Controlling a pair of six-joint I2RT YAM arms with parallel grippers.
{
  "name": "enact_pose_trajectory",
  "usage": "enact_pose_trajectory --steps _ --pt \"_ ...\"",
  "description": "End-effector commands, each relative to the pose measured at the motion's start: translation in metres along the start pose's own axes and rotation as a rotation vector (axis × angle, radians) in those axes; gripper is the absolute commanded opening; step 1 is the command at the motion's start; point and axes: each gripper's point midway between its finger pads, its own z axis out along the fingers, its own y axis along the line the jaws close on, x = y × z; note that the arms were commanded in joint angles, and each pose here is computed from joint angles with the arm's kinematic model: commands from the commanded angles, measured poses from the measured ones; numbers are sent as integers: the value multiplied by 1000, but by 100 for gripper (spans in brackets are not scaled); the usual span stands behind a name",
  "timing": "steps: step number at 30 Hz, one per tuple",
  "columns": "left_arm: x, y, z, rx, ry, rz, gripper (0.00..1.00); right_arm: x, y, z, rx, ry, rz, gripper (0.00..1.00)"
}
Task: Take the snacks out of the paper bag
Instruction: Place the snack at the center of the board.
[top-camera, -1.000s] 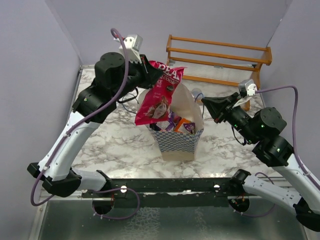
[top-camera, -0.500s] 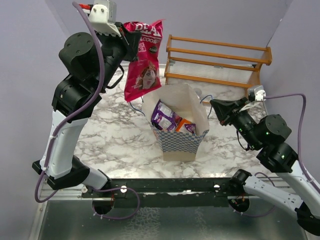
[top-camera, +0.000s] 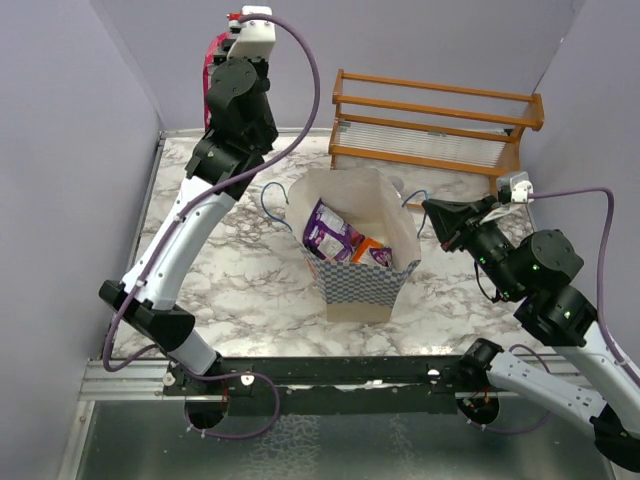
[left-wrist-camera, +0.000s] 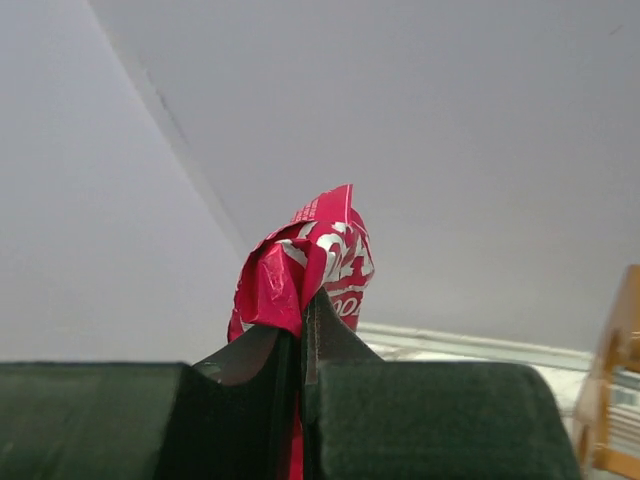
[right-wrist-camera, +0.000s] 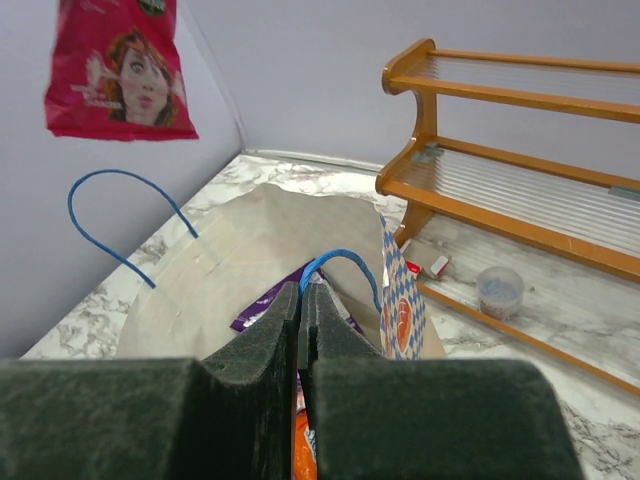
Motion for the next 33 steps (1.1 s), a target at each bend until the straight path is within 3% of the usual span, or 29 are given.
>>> enact_pose_trajectory --steps 1,13,18,23,26,33 --pt "27 51 21 -170 46 -124 0 -17 2 -2 -3 -47 19 2" --pt "224 69 82 -87 285 -630 0 -16 5 -1 -12 -50 46 2" --pt "290 52 121 6 414 -800 0 -18 5 -1 -16 -52 40 2" --pt "323 24 155 170 492 -950 0 -17 5 -2 -12 -50 49 2" --pt "338 20 170 185 505 -992 0 -14 6 -2 -19 -43 54 2" --pt "407 82 197 78 610 -1075 0 -12 10 2 -34 -30 58 2"
